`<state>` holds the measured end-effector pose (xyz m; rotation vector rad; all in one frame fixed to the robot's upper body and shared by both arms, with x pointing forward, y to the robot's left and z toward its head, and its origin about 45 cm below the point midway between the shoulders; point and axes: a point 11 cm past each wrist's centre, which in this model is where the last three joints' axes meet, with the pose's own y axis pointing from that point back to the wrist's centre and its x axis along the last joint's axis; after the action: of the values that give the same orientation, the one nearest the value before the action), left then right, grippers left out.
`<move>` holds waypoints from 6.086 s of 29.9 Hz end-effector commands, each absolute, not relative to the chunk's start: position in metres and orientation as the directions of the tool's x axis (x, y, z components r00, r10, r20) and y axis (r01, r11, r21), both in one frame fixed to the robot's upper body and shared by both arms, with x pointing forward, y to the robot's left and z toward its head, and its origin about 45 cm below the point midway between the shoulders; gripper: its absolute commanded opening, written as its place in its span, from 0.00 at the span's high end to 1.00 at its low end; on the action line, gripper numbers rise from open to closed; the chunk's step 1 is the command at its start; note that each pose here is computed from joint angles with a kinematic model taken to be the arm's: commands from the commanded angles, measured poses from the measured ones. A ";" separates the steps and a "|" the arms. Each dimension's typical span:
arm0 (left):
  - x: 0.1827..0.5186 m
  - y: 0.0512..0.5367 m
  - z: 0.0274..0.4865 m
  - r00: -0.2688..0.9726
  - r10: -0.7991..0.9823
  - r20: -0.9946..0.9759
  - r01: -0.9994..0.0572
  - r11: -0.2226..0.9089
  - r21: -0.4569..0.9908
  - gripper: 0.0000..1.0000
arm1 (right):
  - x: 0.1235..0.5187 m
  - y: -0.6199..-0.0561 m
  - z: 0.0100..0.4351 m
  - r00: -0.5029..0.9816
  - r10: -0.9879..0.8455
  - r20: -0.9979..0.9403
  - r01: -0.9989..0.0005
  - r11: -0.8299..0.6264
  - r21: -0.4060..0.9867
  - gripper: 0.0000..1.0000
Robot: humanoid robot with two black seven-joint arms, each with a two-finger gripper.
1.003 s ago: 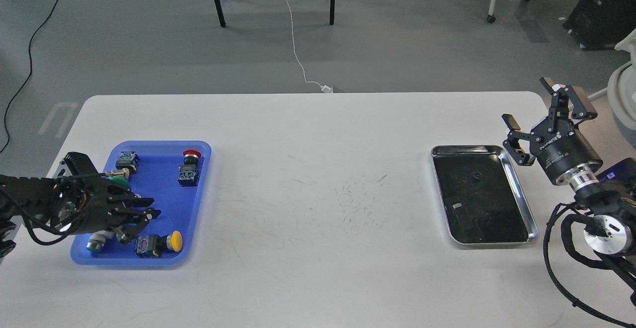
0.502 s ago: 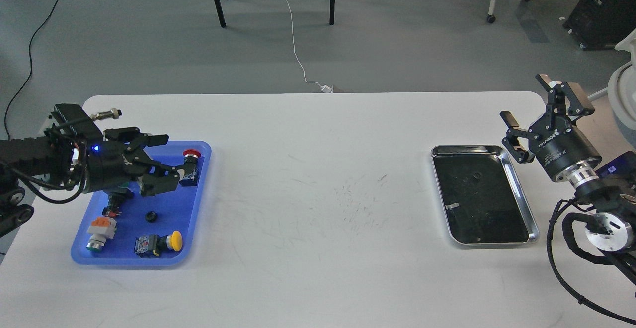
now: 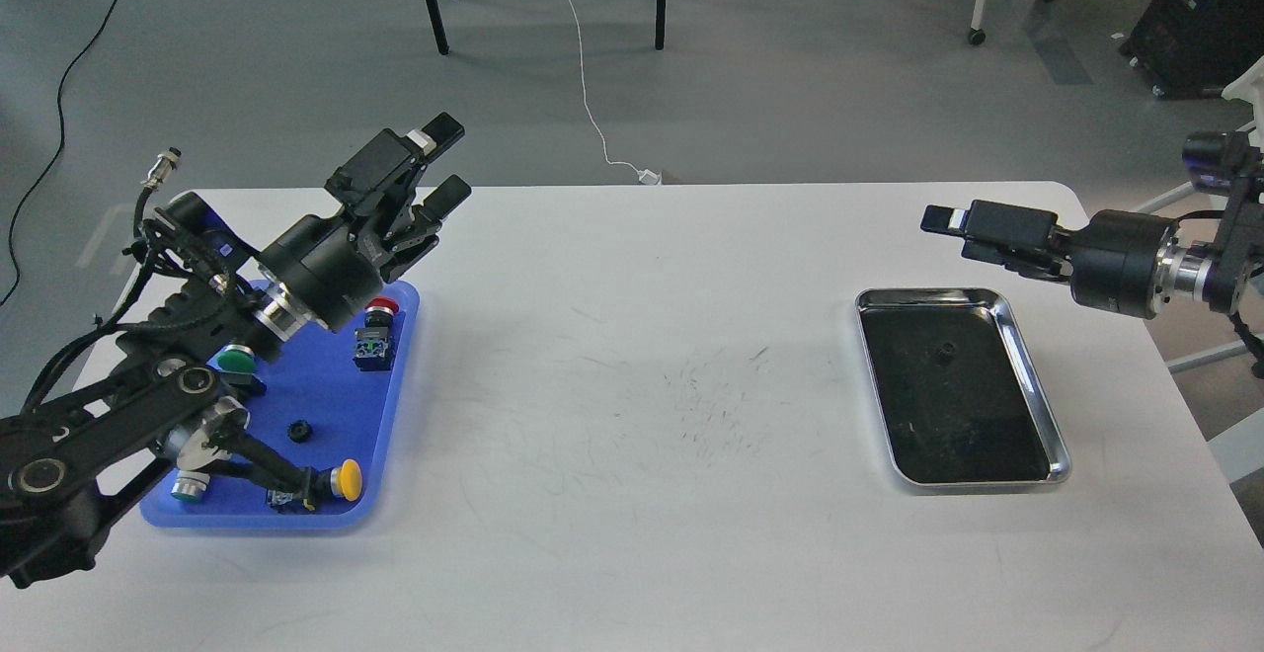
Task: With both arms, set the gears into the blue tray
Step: 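Move the right gripper back over the metal tray, then grasp another small black part on the metal tray with the right gripper, then carry the black part toward the table center with the right gripper, then release the black part on the table and retract the right arm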
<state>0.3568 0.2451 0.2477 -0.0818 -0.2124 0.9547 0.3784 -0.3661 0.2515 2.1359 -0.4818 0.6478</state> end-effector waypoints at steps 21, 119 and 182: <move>0.363 0.264 0.257 0.510 0.843 -0.171 -0.849 0.461 -0.258 0.02 | 0.413 -0.340 0.171 0.799 0.488 0.352 -0.296 -0.190 0.936 0.03; 0.342 0.293 0.237 0.470 0.853 -0.225 -0.878 0.426 -0.219 0.02 | 0.399 -0.071 0.174 0.453 0.679 0.578 -0.167 -0.572 0.803 0.81; 0.314 0.151 0.166 0.525 -0.249 0.813 -0.285 0.849 0.445 0.02 | 0.360 -0.364 0.155 0.180 -0.937 -0.301 -0.976 -0.208 0.064 0.03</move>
<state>0.3091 0.1684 0.1789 0.4761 -0.8573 0.1858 0.3746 -0.3458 0.1648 2.5681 -1.9242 -0.3659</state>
